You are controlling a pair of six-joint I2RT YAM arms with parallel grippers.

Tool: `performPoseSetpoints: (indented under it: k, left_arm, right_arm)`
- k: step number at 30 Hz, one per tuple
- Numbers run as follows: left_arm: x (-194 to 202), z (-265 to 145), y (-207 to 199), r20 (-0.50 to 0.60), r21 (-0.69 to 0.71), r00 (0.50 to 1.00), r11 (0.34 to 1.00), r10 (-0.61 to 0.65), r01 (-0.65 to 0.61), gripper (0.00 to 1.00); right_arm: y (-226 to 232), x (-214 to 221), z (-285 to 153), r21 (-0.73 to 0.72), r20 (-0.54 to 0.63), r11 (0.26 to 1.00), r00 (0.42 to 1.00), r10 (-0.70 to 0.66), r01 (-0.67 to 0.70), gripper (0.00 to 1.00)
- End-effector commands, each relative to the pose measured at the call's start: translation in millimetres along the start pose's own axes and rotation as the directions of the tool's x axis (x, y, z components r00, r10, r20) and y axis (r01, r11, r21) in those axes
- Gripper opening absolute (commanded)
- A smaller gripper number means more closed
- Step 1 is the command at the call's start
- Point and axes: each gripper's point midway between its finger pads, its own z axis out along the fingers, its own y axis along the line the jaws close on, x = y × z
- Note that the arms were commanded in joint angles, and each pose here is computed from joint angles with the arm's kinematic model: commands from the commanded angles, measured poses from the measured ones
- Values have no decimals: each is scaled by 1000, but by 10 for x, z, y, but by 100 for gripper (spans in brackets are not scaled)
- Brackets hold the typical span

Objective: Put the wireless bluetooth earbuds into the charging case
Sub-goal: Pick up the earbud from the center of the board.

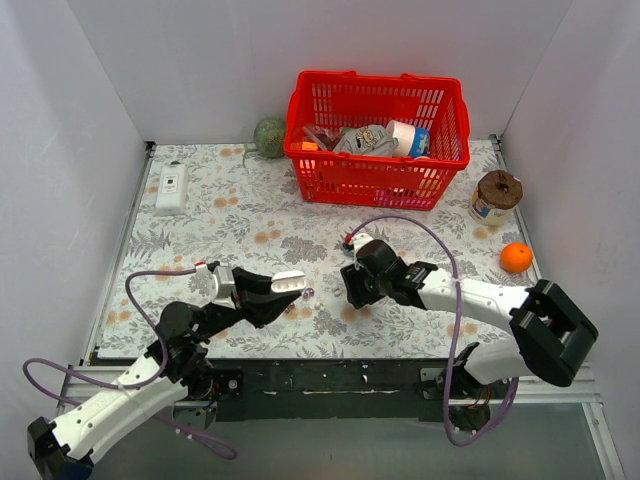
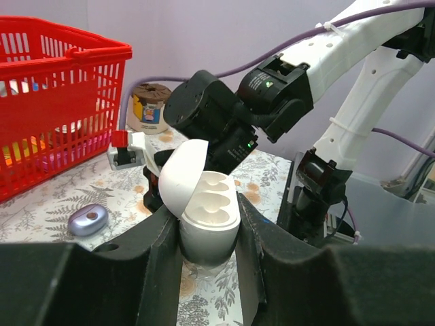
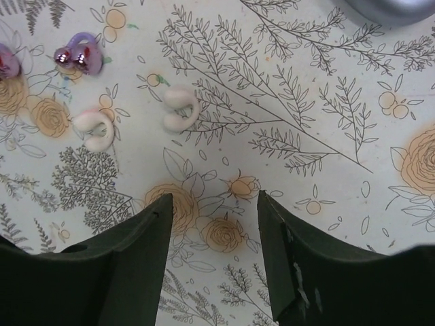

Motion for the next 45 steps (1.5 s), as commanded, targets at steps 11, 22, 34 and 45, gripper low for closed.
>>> performPoseSetpoints:
  k: [11, 22, 34, 45]
  left_arm:
    - [-71, 17, 93, -2, -56, 1000, 998, 31, -31, 0]
    - [-13, 40, 111, -25, -56, 999, 998, 26, -27, 0]
    - [18, 44, 126, -31, -61, 999, 998, 19, -21, 0]
    - [42, 52, 139, -41, -66, 999, 998, 13, -16, 0]
  right_arm:
    - [31, -540, 327, 5, 119, 997, 990, 75, -76, 54]
    - [-9, -415, 464, 20, 67, 998, 996, 61, -63, 52]
    - [14, -290, 576, 2, 17, 999, 999, 50, -50, 53]
    - [121, -302, 623, -19, 3, 999, 1000, 28, -28, 55]
